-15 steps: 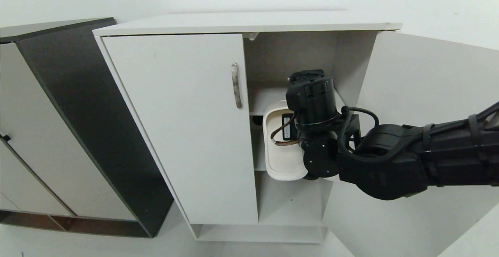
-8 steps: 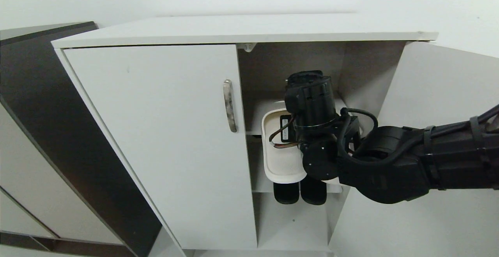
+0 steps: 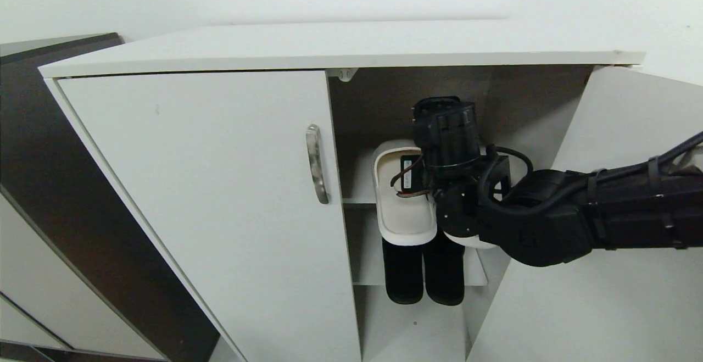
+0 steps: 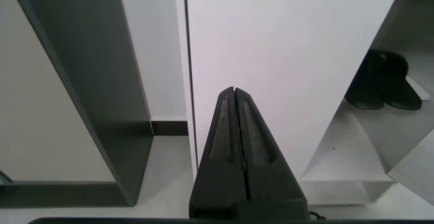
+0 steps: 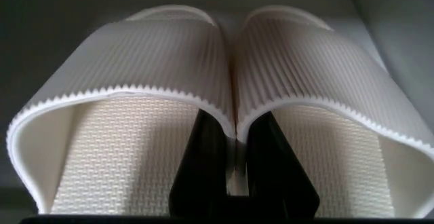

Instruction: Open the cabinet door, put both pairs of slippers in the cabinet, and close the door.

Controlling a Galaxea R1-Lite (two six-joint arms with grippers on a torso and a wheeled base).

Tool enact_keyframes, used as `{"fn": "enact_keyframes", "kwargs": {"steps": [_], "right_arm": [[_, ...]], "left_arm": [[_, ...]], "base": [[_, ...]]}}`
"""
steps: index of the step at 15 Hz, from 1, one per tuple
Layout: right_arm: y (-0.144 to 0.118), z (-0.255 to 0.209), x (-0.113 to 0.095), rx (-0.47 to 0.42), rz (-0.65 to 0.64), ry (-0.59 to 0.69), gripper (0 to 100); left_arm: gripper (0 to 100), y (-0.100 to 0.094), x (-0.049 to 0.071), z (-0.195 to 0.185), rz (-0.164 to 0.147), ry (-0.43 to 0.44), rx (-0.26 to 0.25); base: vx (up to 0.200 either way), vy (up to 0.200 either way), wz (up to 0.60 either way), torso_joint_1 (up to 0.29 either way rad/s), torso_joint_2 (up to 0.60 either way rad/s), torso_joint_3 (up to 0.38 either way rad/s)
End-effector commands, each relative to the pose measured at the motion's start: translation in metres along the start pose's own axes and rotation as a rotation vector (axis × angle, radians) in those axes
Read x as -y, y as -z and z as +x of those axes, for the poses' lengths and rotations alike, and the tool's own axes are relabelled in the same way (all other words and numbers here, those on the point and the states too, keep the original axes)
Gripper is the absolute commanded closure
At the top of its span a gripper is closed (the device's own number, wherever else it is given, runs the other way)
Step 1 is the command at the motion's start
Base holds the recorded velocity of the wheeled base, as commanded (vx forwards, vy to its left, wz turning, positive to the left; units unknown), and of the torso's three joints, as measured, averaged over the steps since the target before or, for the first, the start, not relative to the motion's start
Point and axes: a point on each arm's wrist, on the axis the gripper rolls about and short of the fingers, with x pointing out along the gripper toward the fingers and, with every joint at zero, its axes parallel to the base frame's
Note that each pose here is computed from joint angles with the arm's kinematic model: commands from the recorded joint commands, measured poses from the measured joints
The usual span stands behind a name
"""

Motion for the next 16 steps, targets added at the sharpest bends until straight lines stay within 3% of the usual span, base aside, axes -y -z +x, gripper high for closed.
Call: {"fn": "enact_keyframes", "kwargs": {"steps": [1, 3, 9, 16], "right_arm": [[0.001, 0.019, 0.001, 0.005, 0.009, 0.029, 100], [-0.004, 0.043, 0.004, 0.021, 0.031, 0.048, 100], [-0.018, 0.057, -0.002, 0.016, 0.007, 0.060, 100], [-0.012, 0.069, -0.001, 0.008, -0.001, 0.068, 100]], "left_arm": [[100, 0.000, 0.000, 0.000, 0.000, 0.000, -0.001], [100, 0.000, 0.000, 0.000, -0.001, 0.000, -0.001], [100, 0.000, 0.000, 0.000, -0.001, 0.000, -0.001], [100, 0.000, 0.000, 0.000, -0.001, 0.000, -0.001]], "base": [[0.000, 0.000, 0.00, 0.000, 0.00, 0.000], [0.000, 0.000, 0.00, 0.000, 0.00, 0.000], [0.000, 0.000, 0.00, 0.000, 0.00, 0.000], [0.000, 0.000, 0.00, 0.000, 0.00, 0.000]]}}
